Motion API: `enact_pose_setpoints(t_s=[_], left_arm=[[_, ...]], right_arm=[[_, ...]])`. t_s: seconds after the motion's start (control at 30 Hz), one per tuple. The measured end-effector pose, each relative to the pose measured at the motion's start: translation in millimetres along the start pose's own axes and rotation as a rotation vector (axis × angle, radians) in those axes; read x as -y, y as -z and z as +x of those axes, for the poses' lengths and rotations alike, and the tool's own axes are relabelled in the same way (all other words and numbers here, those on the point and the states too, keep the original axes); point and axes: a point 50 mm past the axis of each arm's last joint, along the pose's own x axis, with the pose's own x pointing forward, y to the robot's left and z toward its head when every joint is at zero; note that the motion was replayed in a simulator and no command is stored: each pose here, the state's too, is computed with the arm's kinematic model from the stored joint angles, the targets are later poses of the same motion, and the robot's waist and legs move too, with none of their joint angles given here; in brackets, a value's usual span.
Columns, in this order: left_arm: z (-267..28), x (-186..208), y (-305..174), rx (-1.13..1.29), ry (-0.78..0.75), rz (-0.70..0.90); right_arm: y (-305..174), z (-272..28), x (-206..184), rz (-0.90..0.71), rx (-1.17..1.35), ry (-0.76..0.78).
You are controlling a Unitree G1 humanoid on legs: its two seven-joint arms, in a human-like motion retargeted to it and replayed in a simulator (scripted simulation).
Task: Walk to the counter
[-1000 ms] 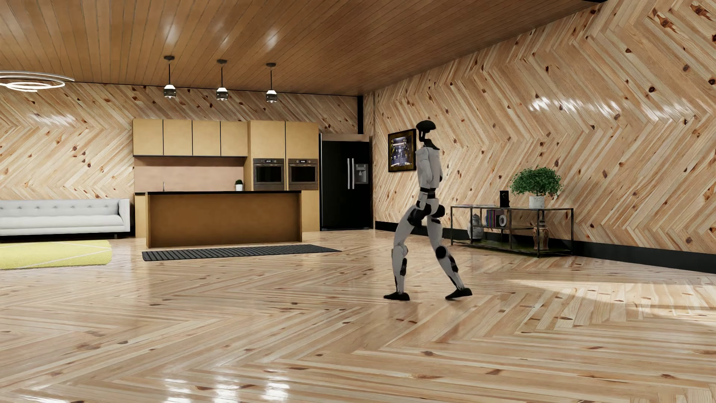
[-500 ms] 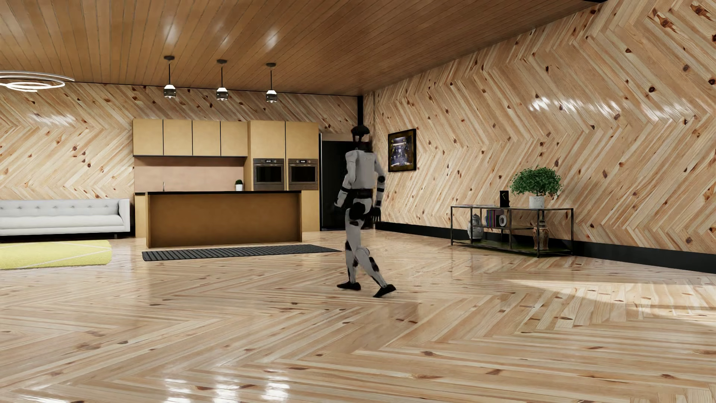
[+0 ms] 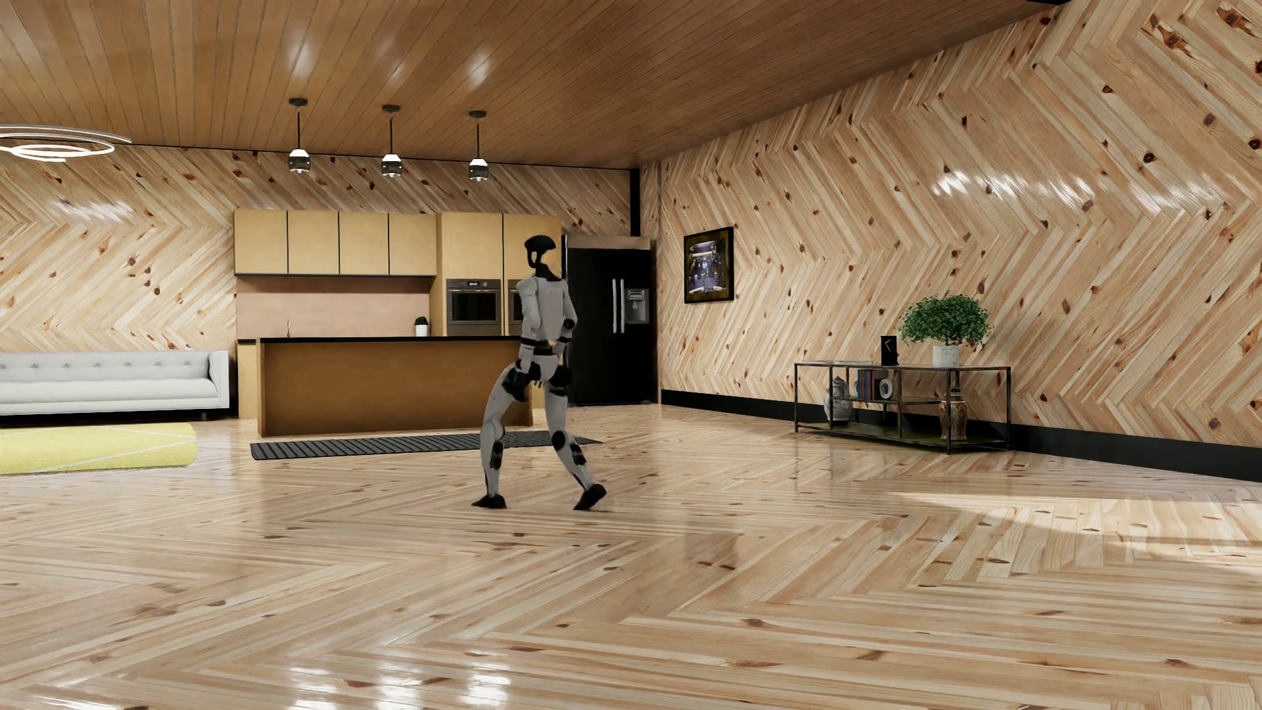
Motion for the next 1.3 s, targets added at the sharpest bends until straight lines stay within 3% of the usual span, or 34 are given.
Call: enact_pose_setpoints(t_s=[0.2, 0.4, 0.53, 0.63, 0.8, 0.9, 0.97, 1.1, 1.3], left_arm=[[5.4, 15.2, -19.4, 0.046, 0.046, 0.026], [1.6, -12.2, -74.8, 0.263, -0.011, 0.088], [6.1, -14.2, -64.7, 0.204, -0.027, 0.039], [8.5, -3.9, -53.5, 0.153, 0.007, 0.072], [4.5, 13.4, -35.1, 0.115, 0.054, 0.080], [2.4, 14.7, -30.1, 0.110, 0.053, 0.059], [1.7, 15.9, -21.9, 0.081, 0.053, 0.047], [5.0, 15.2, -1.8, -0.031, 0.056, 0.067], [8.4, -1.7, -80.7, 0.243, 0.010, 0.064]], right_arm=[[23.2, -4.3, -49.7, -0.025, -0.100, -0.139], [93.6, -42.8, -72.0, -0.034, -0.317, -0.208], [129.5, -66.0, -83.7, -0.108, -0.458, -0.277], [106.3, -46.0, -70.3, -0.069, -0.385, -0.217], [-0.8, -3.1, -13.4, 0.010, 0.018, -0.032], [-64.6, 4.0, 23.9, 0.006, 0.231, 0.066], [-78.2, 1.3, 34.6, 0.029, 0.287, 0.102], [-27.8, 4.7, -6.9, 0.058, 0.096, 0.000], [69.5, -26.1, -62.9, -0.066, -0.244, -0.193]])
